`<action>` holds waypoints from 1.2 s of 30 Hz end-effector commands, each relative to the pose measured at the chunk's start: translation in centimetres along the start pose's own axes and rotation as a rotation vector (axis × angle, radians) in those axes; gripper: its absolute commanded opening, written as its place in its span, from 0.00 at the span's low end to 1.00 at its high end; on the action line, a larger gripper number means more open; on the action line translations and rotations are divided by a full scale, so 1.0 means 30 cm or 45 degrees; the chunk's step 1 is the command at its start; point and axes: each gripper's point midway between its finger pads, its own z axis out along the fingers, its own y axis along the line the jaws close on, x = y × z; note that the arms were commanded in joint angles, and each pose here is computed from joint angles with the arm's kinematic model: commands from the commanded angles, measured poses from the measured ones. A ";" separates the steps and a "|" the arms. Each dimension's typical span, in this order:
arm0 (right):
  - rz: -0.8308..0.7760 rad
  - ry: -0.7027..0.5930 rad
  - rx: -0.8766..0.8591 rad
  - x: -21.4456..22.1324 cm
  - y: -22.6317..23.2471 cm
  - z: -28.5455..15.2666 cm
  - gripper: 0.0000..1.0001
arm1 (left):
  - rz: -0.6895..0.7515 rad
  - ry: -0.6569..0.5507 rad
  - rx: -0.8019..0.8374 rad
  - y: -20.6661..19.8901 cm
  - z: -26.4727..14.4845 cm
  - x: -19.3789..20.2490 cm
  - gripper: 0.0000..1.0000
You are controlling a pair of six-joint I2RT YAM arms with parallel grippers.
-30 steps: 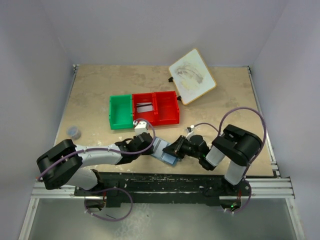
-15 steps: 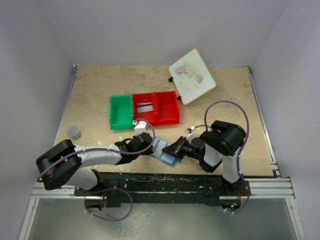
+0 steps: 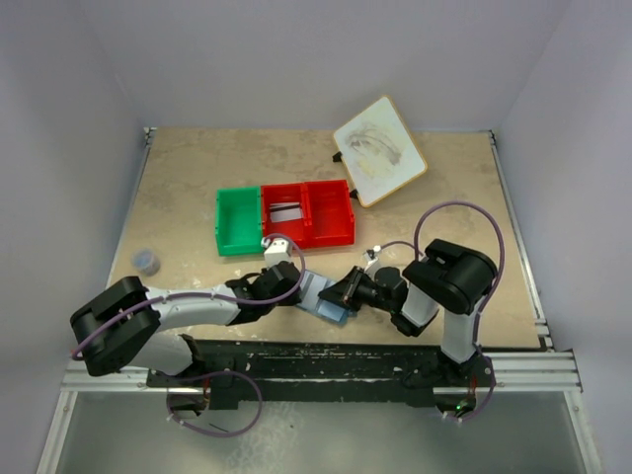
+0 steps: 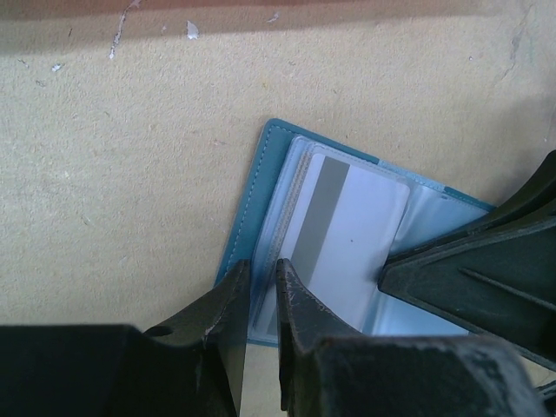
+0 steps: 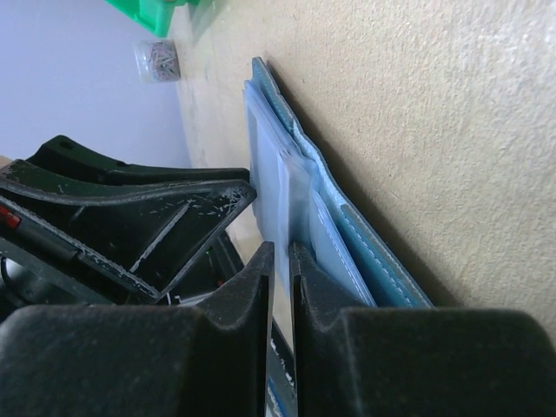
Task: Take the credit cards out of the card holder
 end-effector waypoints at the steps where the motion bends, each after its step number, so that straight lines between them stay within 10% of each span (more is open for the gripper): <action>1: -0.068 -0.016 -0.260 -0.013 0.165 0.002 0.15 | 0.038 0.136 0.008 0.024 -0.019 0.095 0.14; 19: -0.108 -0.021 -0.326 -0.024 0.232 0.004 0.14 | 0.020 0.110 0.050 0.003 -0.036 0.073 0.21; 36: -0.111 -0.049 0.117 -0.045 0.033 -0.021 0.24 | 0.019 -0.014 0.036 0.009 -0.124 -0.031 0.32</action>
